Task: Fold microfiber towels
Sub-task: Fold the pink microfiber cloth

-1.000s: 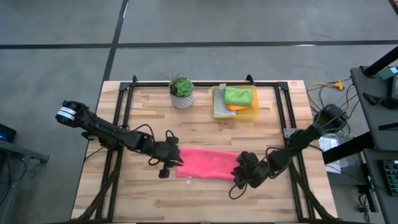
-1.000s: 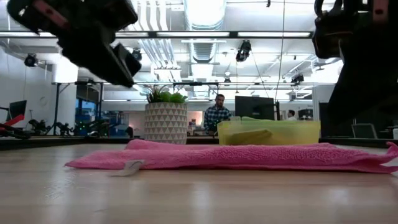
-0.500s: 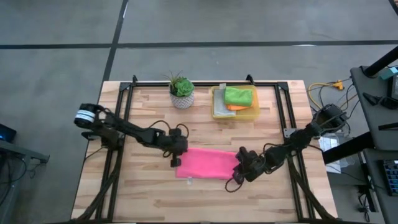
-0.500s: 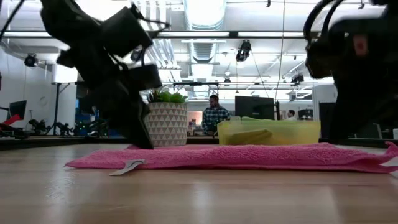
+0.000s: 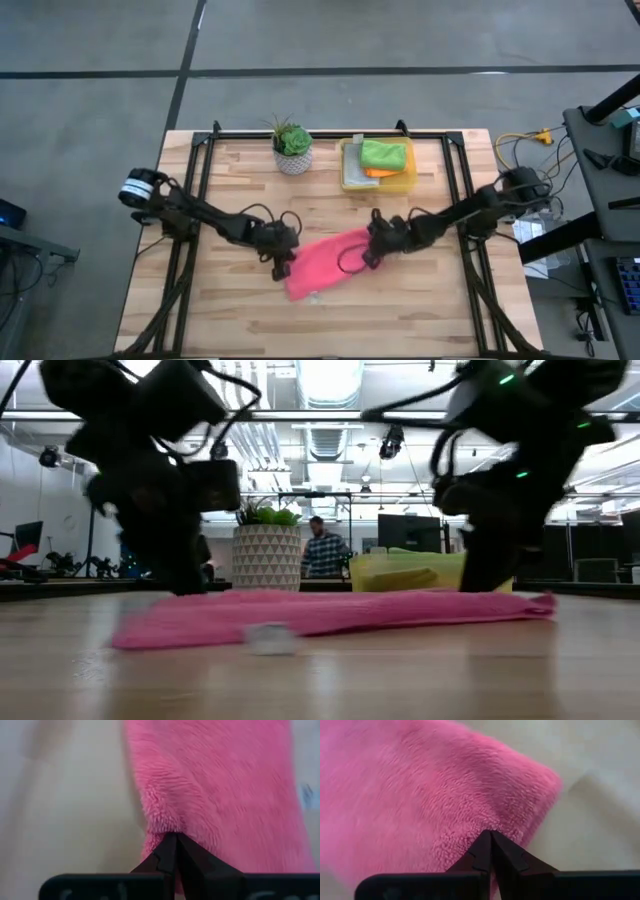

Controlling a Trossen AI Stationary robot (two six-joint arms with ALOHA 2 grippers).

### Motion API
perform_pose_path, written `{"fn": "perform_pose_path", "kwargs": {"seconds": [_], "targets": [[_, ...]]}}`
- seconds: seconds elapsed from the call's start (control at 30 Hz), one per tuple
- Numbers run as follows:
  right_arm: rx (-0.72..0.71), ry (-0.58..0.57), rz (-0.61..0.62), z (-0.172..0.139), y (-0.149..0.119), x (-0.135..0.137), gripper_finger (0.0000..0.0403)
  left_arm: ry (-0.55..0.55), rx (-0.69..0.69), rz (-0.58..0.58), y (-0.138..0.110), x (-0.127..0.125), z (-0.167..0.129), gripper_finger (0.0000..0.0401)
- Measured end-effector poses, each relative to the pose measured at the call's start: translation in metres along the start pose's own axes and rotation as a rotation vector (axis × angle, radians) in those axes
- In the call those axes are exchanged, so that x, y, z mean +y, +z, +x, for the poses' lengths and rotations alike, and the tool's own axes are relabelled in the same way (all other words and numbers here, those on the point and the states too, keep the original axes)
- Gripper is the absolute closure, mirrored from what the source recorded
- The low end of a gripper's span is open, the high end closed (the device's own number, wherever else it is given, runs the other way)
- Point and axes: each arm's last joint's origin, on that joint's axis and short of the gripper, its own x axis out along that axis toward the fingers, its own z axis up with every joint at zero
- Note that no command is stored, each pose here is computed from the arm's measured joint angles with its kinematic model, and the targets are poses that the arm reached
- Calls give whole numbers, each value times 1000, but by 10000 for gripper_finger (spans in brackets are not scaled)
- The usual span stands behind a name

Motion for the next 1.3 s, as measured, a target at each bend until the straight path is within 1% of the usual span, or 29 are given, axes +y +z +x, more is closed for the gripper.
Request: {"fn": "perform_pose_path", "kwargs": {"seconds": [0.17,0.2,0.27,0.33,0.43,0.5,0.57,0.6,0.7,0.77,0.9,1.0,1.07,1.13,1.2,1.3], "targets": [[-34,-37,-76,8,32,-13,394,-66,22,-76,-15,-28,0,401],[-42,-37,-92,9,37,-16,394,-90,17,-86,-17,-34,0,401],[-63,-39,-122,11,46,-20,394,-160,5,-72,-19,-43,-2,401],[-95,-56,-168,7,53,-21,394,-208,-29,-57,-15,-51,-11,401],[-214,-63,-237,-11,60,-13,394,-258,-130,-24,-3,-57,-33,401],[-276,-13,-291,-27,58,-2,394,-265,-203,78,3,-58,-48,401],[-322,69,-359,-39,54,10,394,-263,-261,249,6,-59,-63,401],[-335,121,-387,-45,50,17,394,-249,-269,343,6,-58,-69,401],[-334,298,-432,-55,34,38,394,-188,-219,575,-1,-52,-75,401],[-332,381,-435,-56,21,52,394,-155,-175,704,-5,-48,-74,401],[-297,482,-396,-50,0,79,386,-141,-104,979,-12,-44,-64,401],[-257,541,-438,-44,-12,106,363,-128,-57,1156,-16,-42,-50,392],[-243,561,-487,-38,-19,126,342,-113,-40,1254,-17,-40,-41,375],[-246,572,-522,-31,-21,147,318,-94,-14,1349,-19,-38,-32,354],[-246,560,-577,-23,-23,165,289,-64,17,1435,-21,-35,-23,330],[-241,510,-679,-8,-24,188,246,-45,43,1523,-23,-34,-14,298]]}}
